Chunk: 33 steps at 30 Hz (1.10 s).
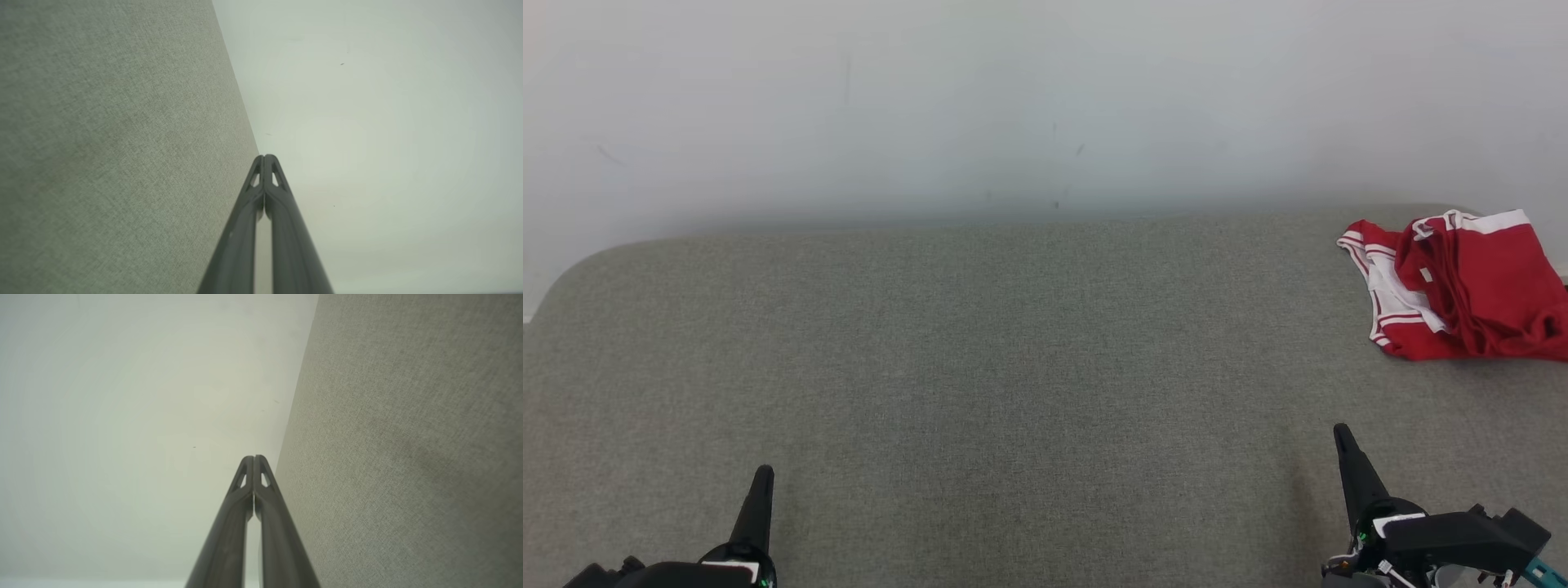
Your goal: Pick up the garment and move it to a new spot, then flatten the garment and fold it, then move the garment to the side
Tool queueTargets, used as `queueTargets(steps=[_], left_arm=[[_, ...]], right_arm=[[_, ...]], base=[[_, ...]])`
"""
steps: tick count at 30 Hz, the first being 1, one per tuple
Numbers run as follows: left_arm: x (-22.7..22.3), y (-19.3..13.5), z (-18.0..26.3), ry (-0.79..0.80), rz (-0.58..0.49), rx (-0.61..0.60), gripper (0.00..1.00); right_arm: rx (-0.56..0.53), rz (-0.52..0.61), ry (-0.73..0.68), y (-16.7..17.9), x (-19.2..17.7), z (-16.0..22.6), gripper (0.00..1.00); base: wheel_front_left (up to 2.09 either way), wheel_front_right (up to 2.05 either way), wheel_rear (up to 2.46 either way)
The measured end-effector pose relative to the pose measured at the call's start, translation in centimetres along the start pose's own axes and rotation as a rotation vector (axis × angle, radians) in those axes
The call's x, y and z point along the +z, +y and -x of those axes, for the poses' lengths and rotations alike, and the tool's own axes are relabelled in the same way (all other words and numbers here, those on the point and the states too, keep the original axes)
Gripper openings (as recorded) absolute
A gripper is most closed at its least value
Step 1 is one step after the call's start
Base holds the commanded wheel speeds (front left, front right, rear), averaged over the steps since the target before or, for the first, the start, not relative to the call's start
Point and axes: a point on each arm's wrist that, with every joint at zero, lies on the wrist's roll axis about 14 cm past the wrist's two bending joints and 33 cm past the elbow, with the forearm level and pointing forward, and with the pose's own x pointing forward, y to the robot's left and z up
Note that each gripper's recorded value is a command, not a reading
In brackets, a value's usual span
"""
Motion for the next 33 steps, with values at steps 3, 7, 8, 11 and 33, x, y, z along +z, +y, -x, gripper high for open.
queueTargets(steps=[3,7,8,11,33], left_arm=[[0.01,-0.01,-0.05,-0.002,0.014,-0.002,0.0],[-0.01,-0.1,-0.21,-0.002,0.045,-0.01,0.0],[0.0,-0.14,-0.26,-0.004,0.052,-0.014,0.0],[0.07,-0.21,-0.36,-0.007,0.08,-0.019,0.0],[0.18,-0.54,-0.87,-0.02,0.187,-0.053,0.0]], right_arm=[[0.002,-0.018,0.001,0.04,0.0,-0.09,0.0],[0.005,-0.046,-0.002,0.1,0.04,-0.24,0.0],[0.005,-0.055,0.001,0.09,0.0,-0.26,0.0],[0.006,-0.08,0.001,0.08,0.01,-0.36,0.0],[0.015,-0.192,0.001,0.22,0.06,-0.9,0.0]], base=[[0.0,0.0,0.0],[0.0,0.0,0.0],[0.0,0.0,0.0],[0.0,0.0,0.0],[0.0,0.0,0.0]])
